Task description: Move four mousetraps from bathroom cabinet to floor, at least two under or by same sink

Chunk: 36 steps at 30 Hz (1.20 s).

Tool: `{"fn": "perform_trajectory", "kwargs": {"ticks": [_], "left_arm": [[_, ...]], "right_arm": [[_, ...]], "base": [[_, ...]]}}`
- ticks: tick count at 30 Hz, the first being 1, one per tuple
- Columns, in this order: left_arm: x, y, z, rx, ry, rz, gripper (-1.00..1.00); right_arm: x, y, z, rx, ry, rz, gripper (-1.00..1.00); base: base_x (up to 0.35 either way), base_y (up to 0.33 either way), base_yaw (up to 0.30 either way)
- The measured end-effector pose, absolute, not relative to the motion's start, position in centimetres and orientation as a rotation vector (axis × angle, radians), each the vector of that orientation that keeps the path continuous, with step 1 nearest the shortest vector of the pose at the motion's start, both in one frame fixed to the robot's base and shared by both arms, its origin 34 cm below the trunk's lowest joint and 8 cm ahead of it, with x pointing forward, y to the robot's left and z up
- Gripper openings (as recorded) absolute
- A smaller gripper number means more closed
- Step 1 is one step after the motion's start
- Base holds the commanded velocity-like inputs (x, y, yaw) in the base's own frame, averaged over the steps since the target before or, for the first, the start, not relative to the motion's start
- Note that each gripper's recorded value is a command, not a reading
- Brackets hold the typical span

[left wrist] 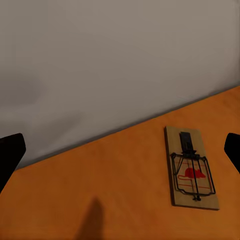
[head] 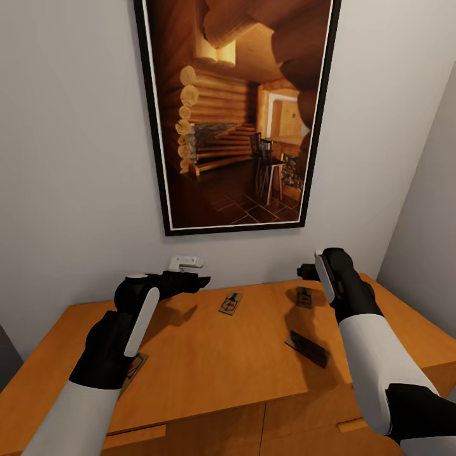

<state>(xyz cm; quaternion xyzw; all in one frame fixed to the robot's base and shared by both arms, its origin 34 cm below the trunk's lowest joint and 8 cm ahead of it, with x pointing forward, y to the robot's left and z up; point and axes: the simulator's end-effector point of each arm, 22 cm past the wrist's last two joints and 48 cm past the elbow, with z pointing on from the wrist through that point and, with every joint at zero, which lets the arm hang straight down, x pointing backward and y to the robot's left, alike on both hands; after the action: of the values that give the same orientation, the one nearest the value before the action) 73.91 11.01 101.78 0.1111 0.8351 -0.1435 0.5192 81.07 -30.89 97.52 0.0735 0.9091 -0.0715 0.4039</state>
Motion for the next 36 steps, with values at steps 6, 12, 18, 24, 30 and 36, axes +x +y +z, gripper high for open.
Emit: {"fn": "perform_trajectory", "kwargs": {"ticks": [6,12,18,24,30,36], "left_arm": [[73.9,11.0,101.8,0.266,2.003,-0.347,1.0],[73.9,10.9,101.8,0.266,2.003,-0.349,1.0],[73.9,11.0,101.8,0.267,2.004,-0.348,1.0],[73.9,11.0,101.2,0.268,2.016,-0.346,1.0],[73.9,11.1,101.3,0.267,2.015,-0.345,1.0],[73.9,11.1,101.3,0.267,2.015,-0.344,1.0]], "right_arm": [[81.2,-30.7,98.4,0.189,2.273,-0.163,1.0],[81.3,-30.7,99.0,0.191,2.259,-0.156,1.0],[81.4,-30.6,99.2,0.192,2.254,-0.151,1.0],[81.4,-30.3,98.7,0.203,2.262,-0.137,1.0],[81.3,-30.4,98.7,0.206,2.263,-0.136,1.0],[81.2,-31.3,98.5,0.229,2.27,-0.134,1.0]], "base": [[0.0,0.0,0.0],[0.0,0.0,0.0],[0.0,0.0,0.0],[0.0,0.0,0.0],[0.0,0.0,0.0],[0.0,0.0,0.0]]}}
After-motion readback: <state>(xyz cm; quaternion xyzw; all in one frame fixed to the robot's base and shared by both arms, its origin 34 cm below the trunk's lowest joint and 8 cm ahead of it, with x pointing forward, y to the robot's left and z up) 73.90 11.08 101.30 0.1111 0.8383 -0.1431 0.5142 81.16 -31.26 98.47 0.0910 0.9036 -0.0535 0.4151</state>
